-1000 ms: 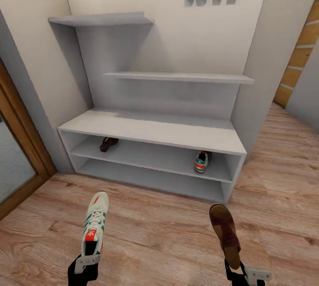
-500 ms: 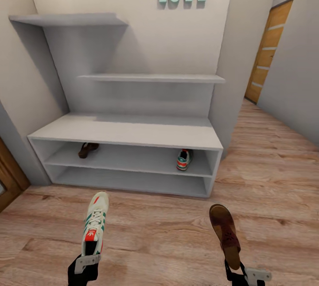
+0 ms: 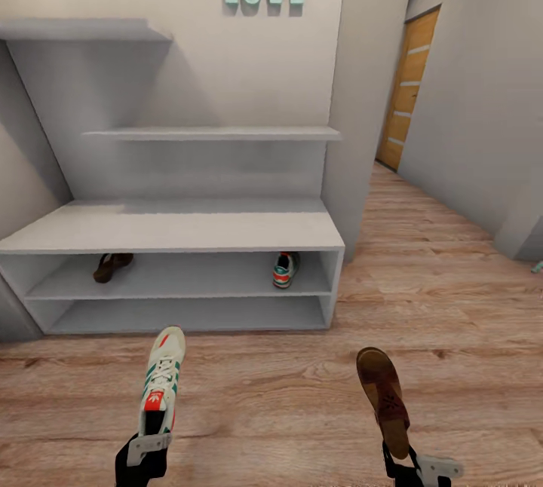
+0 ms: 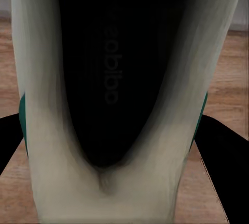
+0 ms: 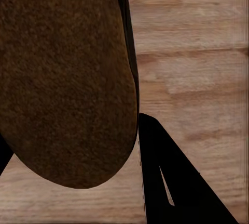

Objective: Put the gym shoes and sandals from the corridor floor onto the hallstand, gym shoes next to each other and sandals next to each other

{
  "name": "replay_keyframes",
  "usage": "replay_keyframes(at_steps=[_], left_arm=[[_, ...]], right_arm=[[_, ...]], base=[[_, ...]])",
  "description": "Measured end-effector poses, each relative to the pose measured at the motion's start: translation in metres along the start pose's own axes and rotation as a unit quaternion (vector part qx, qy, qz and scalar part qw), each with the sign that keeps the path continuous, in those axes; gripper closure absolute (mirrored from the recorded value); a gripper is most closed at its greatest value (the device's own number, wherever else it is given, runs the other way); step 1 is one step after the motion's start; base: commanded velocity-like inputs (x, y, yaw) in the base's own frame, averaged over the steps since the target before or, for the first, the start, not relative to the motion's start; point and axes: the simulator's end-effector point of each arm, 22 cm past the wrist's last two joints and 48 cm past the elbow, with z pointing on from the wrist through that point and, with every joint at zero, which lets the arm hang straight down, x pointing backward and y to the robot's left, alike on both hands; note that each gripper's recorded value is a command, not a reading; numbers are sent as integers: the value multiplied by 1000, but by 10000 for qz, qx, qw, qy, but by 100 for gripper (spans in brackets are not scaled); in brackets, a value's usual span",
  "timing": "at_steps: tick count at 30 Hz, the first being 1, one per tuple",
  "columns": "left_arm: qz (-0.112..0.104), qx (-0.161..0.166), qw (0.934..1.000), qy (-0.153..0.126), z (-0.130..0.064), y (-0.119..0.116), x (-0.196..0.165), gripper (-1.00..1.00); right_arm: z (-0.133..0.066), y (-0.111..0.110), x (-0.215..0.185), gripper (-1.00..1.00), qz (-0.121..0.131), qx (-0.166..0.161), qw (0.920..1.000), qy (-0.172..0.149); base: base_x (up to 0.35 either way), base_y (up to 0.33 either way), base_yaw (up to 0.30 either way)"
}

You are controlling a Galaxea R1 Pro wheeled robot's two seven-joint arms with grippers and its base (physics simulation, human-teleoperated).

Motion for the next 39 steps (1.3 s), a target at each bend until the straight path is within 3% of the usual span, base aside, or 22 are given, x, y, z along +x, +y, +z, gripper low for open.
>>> replay_keyframes(at_steps=[16,24,32,39], left_arm=[[10,52,9999,102,5,-9,0,100],[-153,136,9963,830,46,-23,-29,100],[-285,256,9932,1098,84,-37,-92,100],[-365,343,9880,1462,99,-47,-125,100]], right_arm=[[0,-1,-1,100,-10,7,10000,-12],[0,-6,-1,100,-48,28,10000,-3],[0,-8,-1,100,-65,30,10000,-8],[1,-9,-2,100,-70,36,10000,-16]], base=[[0,0,-28],[0,0,0],[0,0,0],[0,0,0]])
